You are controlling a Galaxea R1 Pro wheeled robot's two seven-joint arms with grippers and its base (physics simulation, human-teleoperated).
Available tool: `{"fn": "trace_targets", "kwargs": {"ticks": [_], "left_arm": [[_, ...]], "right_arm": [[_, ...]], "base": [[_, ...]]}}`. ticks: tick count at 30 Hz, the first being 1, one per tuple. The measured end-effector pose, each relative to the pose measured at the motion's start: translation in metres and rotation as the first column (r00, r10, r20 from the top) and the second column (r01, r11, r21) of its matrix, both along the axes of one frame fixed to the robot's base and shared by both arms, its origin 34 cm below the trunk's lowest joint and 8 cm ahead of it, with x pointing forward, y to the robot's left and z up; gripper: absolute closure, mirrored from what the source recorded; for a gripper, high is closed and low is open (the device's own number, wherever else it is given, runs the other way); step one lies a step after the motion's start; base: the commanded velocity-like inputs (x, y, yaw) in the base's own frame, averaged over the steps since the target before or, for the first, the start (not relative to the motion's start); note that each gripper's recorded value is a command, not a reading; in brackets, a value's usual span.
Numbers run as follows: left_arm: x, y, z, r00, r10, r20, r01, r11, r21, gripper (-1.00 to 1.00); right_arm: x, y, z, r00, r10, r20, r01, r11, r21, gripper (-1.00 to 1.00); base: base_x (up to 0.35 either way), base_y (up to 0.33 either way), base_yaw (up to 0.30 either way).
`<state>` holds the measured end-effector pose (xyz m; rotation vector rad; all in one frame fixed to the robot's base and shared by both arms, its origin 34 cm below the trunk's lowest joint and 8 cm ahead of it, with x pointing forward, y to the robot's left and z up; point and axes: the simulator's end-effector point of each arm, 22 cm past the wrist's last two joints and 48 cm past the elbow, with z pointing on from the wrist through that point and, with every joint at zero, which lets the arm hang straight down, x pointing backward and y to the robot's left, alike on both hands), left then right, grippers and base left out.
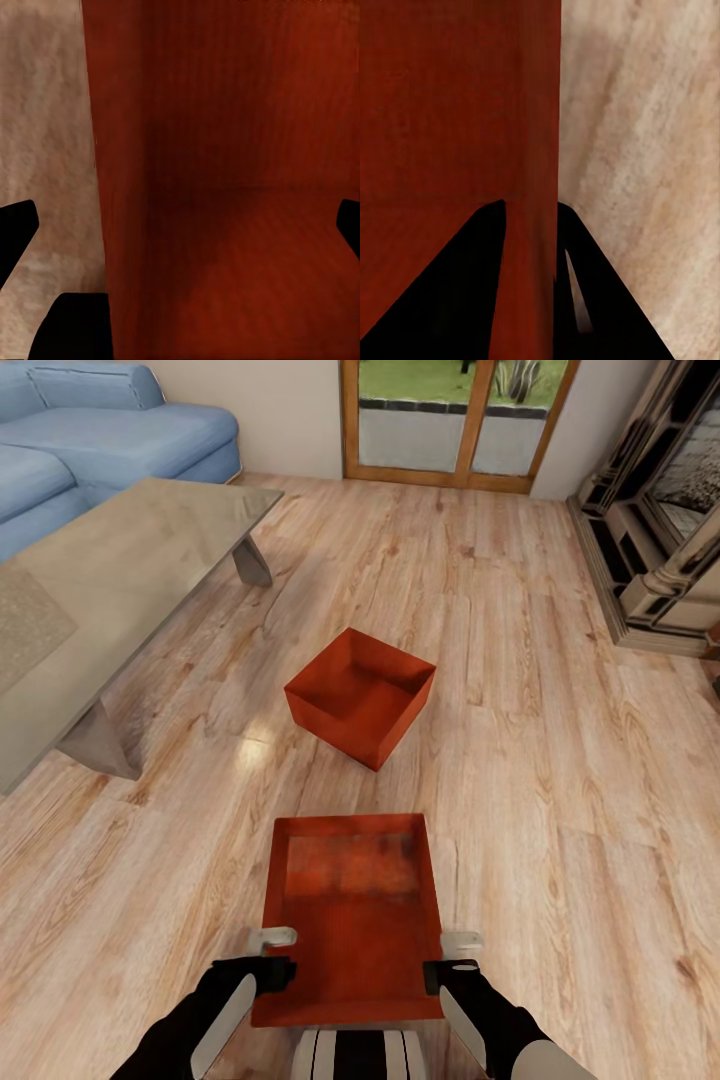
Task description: Move the two storage containers from the living room to the garage. In the garage, place one container on the floor and stack the other container on top of it (either order is fine).
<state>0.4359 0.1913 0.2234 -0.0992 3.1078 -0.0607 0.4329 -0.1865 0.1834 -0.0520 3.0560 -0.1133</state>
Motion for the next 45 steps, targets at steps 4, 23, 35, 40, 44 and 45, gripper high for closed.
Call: {"fn": "trace_targets", "kwargs": {"ticks": [4, 23, 35, 40, 44, 45], "left_arm": [[0.001, 0.002, 0.0, 1.0, 0.008, 0.0, -0.008, 1.0, 0.001, -1.0], [0.0, 0.016, -0.001, 1.0, -0.013, -0.003, 0.014, 0.999, 0.053, 1.0], [0.001, 0.016, -0.001, 1.0, 0.027, -0.003, -0.027, 0.999, 0.021, 1.0], [0.001, 0.015, -0.001, 0.999, 0.032, -0.002, -0.032, 0.999, 0.019, 1.0], [0.001, 0.015, -0.001, 1.0, 0.031, -0.002, -0.031, 0.999, 0.018, 1.0], [0.001, 0.015, -0.001, 1.0, 0.03, -0.002, -0.03, 0.999, 0.018, 1.0]], "right_arm": [[0.0, 0.0, 0.0, 1.0, 0.0, 0.0, 0.0, 1.0, 0.0, 1.0], [0.0, -0.001, 0.0, 1.0, -0.002, 0.0, 0.002, 1.0, 0.0, 1.0], [0.0, -0.002, 0.0, 1.0, -0.004, 0.0, 0.004, 1.0, 0.0, 1.0], [0.0, -0.002, 0.0, 1.0, -0.006, 0.001, 0.006, 1.0, 0.0, 1.0], [0.0, -0.002, 0.0, 1.0, -0.006, 0.001, 0.006, 1.0, 0.0, 1.0], [0.0, -0.002, 0.0, 1.0, -0.007, 0.001, 0.007, 1.0, 0.0, 1.0]], "base": [[0.0, 0.0, 0.0], [0.0, 0.0, 0.0], [0.0, 0.0, 0.0], [0.0, 0.0, 0.0], [0.0, 0.0, 0.0], [0.0, 0.0, 0.0]]}}
